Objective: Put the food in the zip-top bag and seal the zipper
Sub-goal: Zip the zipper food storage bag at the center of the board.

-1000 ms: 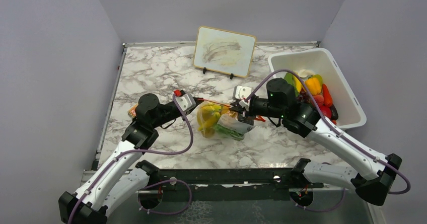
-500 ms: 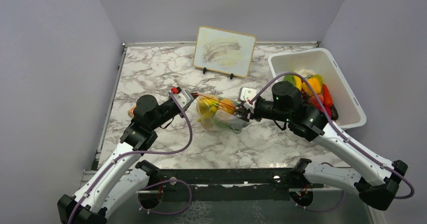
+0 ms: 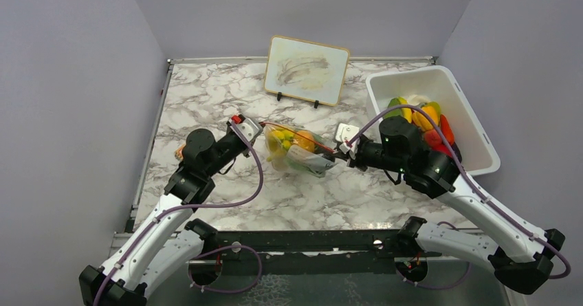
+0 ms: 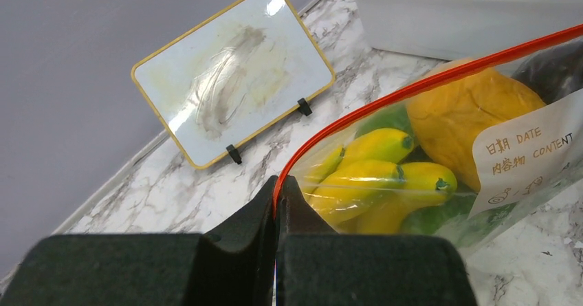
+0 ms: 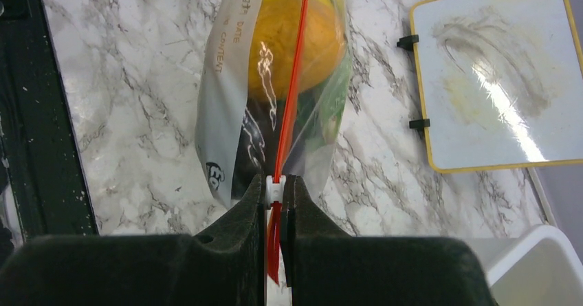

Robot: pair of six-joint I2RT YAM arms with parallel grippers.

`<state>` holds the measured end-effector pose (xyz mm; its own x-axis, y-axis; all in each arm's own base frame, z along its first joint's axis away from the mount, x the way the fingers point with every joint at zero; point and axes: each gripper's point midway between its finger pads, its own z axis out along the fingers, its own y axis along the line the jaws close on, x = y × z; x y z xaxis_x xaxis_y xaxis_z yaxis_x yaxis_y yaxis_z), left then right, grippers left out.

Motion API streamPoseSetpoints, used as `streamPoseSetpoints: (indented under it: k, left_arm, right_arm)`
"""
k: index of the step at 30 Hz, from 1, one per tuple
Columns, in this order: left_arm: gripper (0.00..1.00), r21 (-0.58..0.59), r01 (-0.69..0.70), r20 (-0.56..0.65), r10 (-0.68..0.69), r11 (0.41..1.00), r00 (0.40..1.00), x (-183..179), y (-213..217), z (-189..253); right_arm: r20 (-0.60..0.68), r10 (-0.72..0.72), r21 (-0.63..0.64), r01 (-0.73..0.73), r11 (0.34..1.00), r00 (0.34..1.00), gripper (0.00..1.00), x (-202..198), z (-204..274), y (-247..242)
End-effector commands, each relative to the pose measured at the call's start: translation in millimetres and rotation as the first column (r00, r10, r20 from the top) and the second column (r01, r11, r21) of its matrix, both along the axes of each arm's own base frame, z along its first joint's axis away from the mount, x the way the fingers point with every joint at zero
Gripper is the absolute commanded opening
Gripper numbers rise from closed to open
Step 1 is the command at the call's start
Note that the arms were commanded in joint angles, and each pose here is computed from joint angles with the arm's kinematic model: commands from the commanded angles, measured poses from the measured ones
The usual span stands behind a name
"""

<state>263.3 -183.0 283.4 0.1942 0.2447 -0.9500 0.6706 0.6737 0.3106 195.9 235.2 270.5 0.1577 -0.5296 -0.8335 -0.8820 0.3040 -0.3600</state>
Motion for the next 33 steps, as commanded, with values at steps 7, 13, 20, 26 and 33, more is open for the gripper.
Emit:
streamPoseSetpoints:
  k: [7,13,20,26,33]
  left_arm:
    - [0.00,-0.041,-0.201,0.079,0.204,0.979,0.976,25,35,34]
    - [0.00,-0.049,-0.213,0.060,0.216,0.976,0.975,28,35,29]
    - [0.00,-0.040,-0.248,0.048,0.250,0.968,0.967,31,41,25]
    - [0.00,-0.085,-0.287,0.051,0.292,0.954,0.955,16,56,48]
    - [0.00,-0.206,-0.182,-0.092,0.166,0.961,0.982,-33,48,36]
  right_arm:
    - [-0.009,-0.124,-0.138,0.121,0.983,0.992,0.01,-9,-13,-50]
    - [0.013,-0.132,-0.144,0.133,0.981,0.991,0.01,-11,-13,-58]
    - [-0.006,-0.087,-0.108,0.086,0.990,0.996,0.01,-13,-7,-45]
    - [-0.036,0.081,-0.010,-0.082,0.997,0.996,0.01,-45,11,-30]
    - [-0.154,0.401,0.155,-0.379,0.912,0.903,0.01,-105,14,-2]
